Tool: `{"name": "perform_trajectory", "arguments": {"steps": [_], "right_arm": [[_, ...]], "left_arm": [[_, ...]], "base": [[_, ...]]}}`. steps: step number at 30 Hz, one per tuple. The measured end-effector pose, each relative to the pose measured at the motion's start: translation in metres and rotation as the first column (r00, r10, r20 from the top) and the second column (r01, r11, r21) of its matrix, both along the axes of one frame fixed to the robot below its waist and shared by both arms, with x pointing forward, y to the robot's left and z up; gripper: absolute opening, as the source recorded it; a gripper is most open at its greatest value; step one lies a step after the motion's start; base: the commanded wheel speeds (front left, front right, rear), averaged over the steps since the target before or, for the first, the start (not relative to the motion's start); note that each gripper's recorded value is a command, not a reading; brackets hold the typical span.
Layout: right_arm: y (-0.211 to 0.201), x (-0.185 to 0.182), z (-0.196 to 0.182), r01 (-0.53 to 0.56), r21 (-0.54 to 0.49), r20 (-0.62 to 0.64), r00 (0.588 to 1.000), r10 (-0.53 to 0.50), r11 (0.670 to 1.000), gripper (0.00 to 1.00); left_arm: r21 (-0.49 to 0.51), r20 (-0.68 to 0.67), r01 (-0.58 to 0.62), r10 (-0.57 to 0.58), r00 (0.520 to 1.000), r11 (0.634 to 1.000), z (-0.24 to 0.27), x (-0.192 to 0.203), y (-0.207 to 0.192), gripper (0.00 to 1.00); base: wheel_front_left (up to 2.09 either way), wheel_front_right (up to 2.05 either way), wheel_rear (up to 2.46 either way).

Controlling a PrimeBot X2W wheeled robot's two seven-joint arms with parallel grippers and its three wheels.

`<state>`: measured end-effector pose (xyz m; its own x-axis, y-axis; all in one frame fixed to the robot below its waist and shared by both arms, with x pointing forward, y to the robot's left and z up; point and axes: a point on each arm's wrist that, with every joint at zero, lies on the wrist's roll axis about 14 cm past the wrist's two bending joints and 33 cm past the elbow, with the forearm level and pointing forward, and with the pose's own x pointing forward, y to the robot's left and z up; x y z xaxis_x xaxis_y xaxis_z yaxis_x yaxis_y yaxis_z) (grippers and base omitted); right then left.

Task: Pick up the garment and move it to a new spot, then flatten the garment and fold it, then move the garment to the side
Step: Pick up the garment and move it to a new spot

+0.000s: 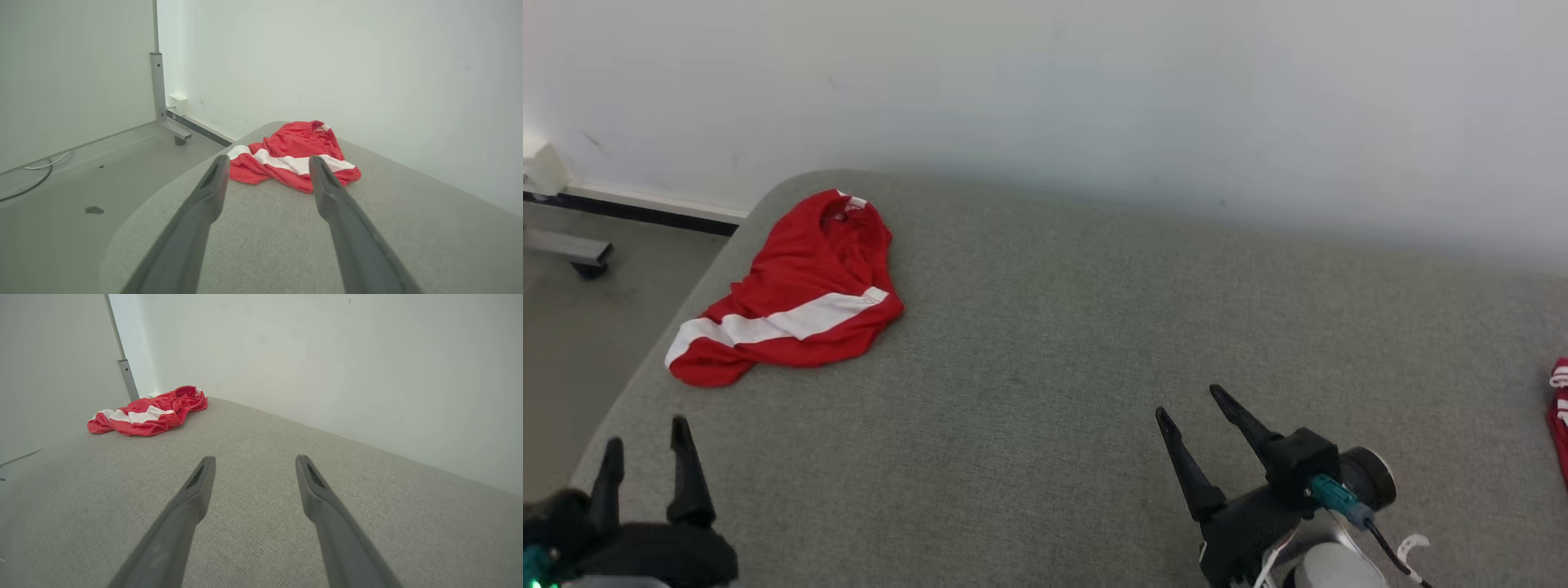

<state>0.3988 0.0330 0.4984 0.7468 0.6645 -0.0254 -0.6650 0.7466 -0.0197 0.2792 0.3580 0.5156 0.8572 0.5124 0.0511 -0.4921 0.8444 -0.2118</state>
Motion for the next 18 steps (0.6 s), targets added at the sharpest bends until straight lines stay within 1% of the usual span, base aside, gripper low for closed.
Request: {"name": "perform_trajectory", "arguments": {"steps": [4,9,12,14,15,16,18], "right_arm": [[0.004,0.013,0.005,-0.020,0.003,0.019,1.000,0.020,1.000,1.00],[0.014,0.026,0.011,-0.068,0.006,0.051,0.996,0.067,0.998,1.00],[0.013,0.036,0.009,-0.076,0.009,0.058,0.995,0.075,0.997,1.00],[0.009,0.045,0.008,-0.070,0.016,0.061,0.996,0.069,0.997,1.00],[0.006,0.050,0.006,-0.061,0.023,0.058,0.997,0.059,0.998,1.00],[-0.001,0.060,-0.001,-0.040,0.033,0.047,0.998,0.039,0.999,1.00],[-0.007,0.068,-0.010,-0.021,0.037,0.031,0.999,0.020,0.999,1.00]], "left_arm": [[-0.020,0.025,0.005,-0.004,1.000,1.000,0.016,0.044,0.007,1.00],[-0.053,-0.037,0.024,-0.026,0.999,0.998,0.014,0.092,0.022,1.00],[-0.073,-0.054,0.028,-0.032,0.998,0.997,0.017,0.122,0.034,1.00],[-0.145,-0.038,0.009,-0.014,0.999,0.989,0.017,0.140,0.043,1.00],[-0.191,-0.037,0.005,-0.012,0.999,0.982,0.015,0.150,0.045,1.00],[-0.258,-0.063,0.003,-0.019,0.998,0.966,0.005,0.170,0.047,1.00],[-0.289,-0.099,-0.003,-0.026,0.995,0.957,-0.002,0.187,0.051,1.00]], "base": [[0.00,0.00,0.00],[0.00,0.00,0.00],[0.00,0.00,0.00],[0.00,0.00,0.00],[0.00,0.00,0.00],[0.00,0.00,0.00],[0.00,0.00,0.00]]}}
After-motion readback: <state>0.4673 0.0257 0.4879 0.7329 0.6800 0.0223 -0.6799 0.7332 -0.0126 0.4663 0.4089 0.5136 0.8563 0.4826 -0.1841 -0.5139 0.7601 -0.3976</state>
